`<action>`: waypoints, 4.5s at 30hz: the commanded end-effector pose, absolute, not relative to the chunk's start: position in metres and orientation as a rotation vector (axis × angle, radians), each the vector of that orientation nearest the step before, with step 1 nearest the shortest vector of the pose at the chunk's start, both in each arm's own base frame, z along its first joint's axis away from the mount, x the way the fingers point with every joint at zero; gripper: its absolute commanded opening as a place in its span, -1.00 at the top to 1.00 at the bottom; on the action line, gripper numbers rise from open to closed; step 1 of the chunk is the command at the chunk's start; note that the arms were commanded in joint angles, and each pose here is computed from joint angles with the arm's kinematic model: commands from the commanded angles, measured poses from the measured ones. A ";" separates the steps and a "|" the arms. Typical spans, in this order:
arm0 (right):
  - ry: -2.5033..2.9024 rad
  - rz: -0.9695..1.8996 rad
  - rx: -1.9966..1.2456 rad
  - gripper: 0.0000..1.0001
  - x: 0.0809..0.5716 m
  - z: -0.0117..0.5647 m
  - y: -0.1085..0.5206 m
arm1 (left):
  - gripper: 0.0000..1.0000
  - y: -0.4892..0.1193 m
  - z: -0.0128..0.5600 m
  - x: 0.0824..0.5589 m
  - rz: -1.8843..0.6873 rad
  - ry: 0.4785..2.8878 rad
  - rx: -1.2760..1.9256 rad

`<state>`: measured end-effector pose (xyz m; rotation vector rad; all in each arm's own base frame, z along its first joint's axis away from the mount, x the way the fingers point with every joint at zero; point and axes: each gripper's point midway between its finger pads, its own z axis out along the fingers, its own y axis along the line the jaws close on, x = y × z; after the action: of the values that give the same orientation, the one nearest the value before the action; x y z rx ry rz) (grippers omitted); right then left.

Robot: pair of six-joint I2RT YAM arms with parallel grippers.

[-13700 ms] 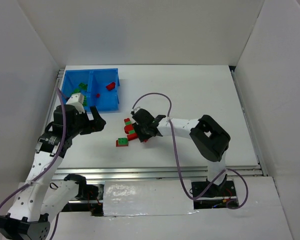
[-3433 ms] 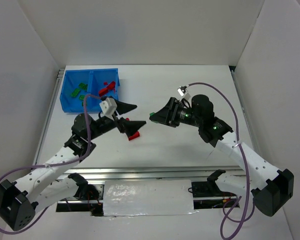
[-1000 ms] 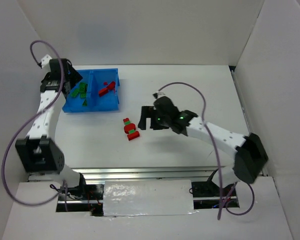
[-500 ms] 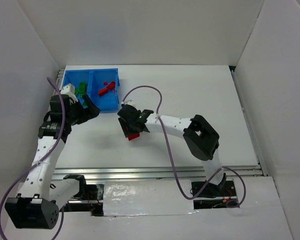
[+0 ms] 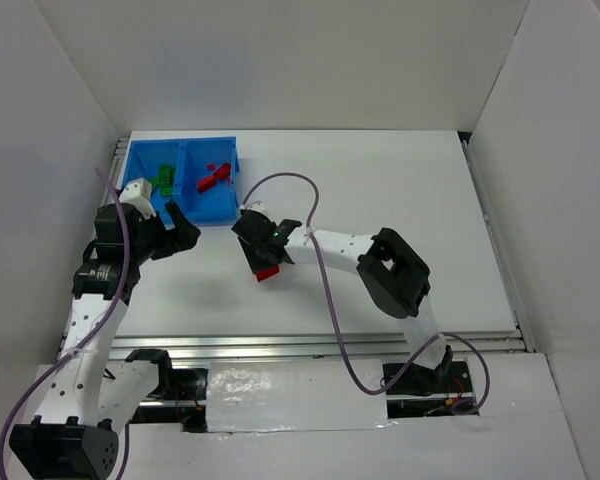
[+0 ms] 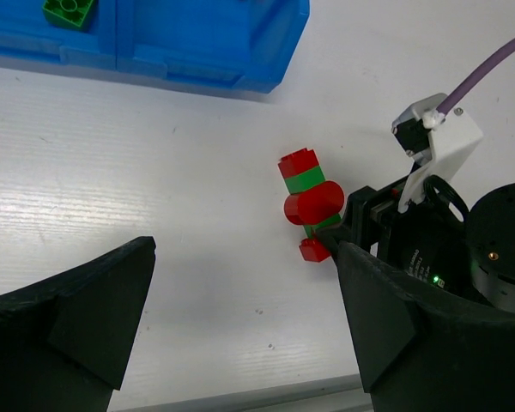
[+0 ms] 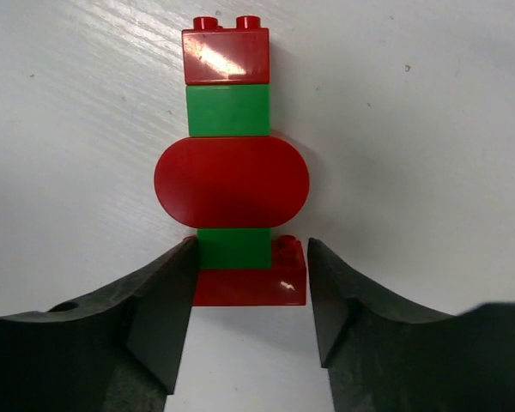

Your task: Sort the legos into containers by color

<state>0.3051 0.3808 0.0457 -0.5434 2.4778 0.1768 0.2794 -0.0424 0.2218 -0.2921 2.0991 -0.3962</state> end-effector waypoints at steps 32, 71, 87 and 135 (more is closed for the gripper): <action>2.138 0.439 -0.761 1.00 0.256 0.135 0.349 | -0.99 -0.113 0.218 0.281 -0.966 2.023 -0.276; 1.863 0.511 -0.830 1.00 0.214 0.219 0.360 | 0.44 -0.218 0.232 0.250 -1.480 1.991 0.122; 1.830 0.575 -0.721 -0.13 0.216 0.229 0.350 | 1.00 -0.212 0.247 0.258 -1.410 1.925 0.074; 1.375 1.725 -0.028 -0.99 0.185 0.333 0.299 | 1.00 -0.207 0.353 0.246 -1.529 1.519 0.072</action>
<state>0.1934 0.2953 0.2919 0.0390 1.5196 1.6567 0.2561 -0.2039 0.3292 0.0042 1.6256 -1.4740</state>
